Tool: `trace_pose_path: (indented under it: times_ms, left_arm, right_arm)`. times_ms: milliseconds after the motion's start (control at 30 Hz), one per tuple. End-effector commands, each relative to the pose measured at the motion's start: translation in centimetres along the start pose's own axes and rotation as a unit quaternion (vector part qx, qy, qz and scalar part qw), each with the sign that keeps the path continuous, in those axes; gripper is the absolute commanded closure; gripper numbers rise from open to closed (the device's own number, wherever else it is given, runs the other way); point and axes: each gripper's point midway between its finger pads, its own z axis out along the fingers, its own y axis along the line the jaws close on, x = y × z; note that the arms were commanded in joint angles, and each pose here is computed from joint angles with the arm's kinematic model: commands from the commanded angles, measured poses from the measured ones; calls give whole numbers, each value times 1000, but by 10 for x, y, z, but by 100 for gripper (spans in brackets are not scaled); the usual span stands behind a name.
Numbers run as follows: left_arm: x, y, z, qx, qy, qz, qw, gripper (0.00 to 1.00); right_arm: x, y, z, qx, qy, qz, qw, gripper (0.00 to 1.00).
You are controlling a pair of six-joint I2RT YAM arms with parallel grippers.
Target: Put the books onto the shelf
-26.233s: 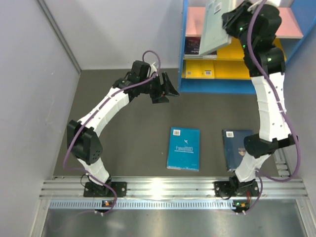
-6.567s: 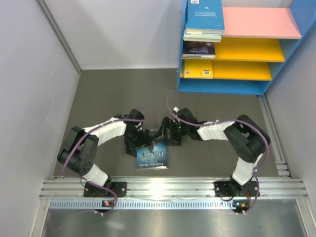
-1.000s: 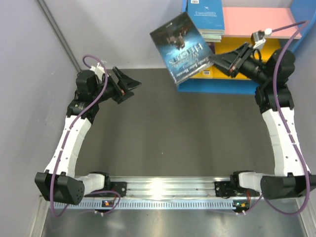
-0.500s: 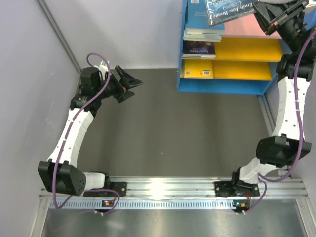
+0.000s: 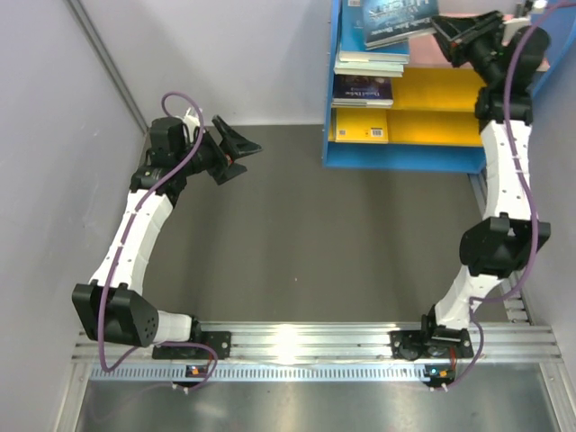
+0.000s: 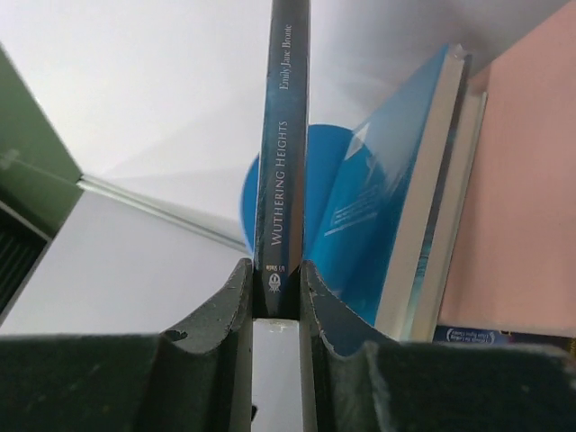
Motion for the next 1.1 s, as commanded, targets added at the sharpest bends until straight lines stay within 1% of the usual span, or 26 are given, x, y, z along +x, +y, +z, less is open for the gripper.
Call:
trace_pose_path:
  times_ms: [0,100,200,333,400,433,467,533,567,633,667,733,833,867,1033,1067]
  left_arm:
    - [-6,-18,-9,22,-7,20,1000,2]
    - [-4,-18,-12,21,-6,22,1000,2]
    - [-2,-20,-18,20,-8,25,999,2]
    - [3,-16,-22,13,-7,26,1000,2]
    - [5,-14,-24,12,-7,24,1000,2]
    - [6,-14,-23,12,-6,23,1000,2]
    - [6,-15,-24,15,-7,24,1000,2]
    - [6,-13,-23,14,-7,22,1000,2]
    - [6,-14,-23,17,-8,23,1000,2]
    - [5,-14,-23,16,-8,22,1000,2]
    - [5,-15,-23,17,-10,23,1000,2]
    - [5,-15,-23,18,-9,23,1000,2]
    - [5,-14,-23,17,-10,22,1000,2]
    - [6,-14,-24,18,-9,22,1000,2]
    - [5,-15,-24,18,-12,23,1000,2]
    - [5,-15,-24,19,-12,23,999,2]
  right_arm:
    - [24,81,16,-89,-25,-71,993,100]
    - [47,74,30,-74,-16,-59,995,100]
    - [59,66,36,-60,-12,-53,997,100]
    - [64,61,35,-50,-11,-50,997,100]
    - [65,58,33,-44,-9,-55,997,96]
    - [65,58,31,-42,-9,-57,997,92]
    - [66,55,30,-38,-8,-59,998,77]
    - [65,61,25,-42,-9,-67,997,59]
    - [67,54,24,-29,-4,-64,997,50]
    - [66,56,20,-25,-1,-70,997,45]
    - [66,57,19,-25,0,-72,997,39]
    - [65,57,15,-19,3,-78,997,33]
    - [65,61,8,-18,8,-84,996,27]
    - [65,62,6,-18,11,-84,996,23]
    - [79,69,-5,-26,51,-79,995,17]
    - [82,68,-10,-24,57,-77,995,13]
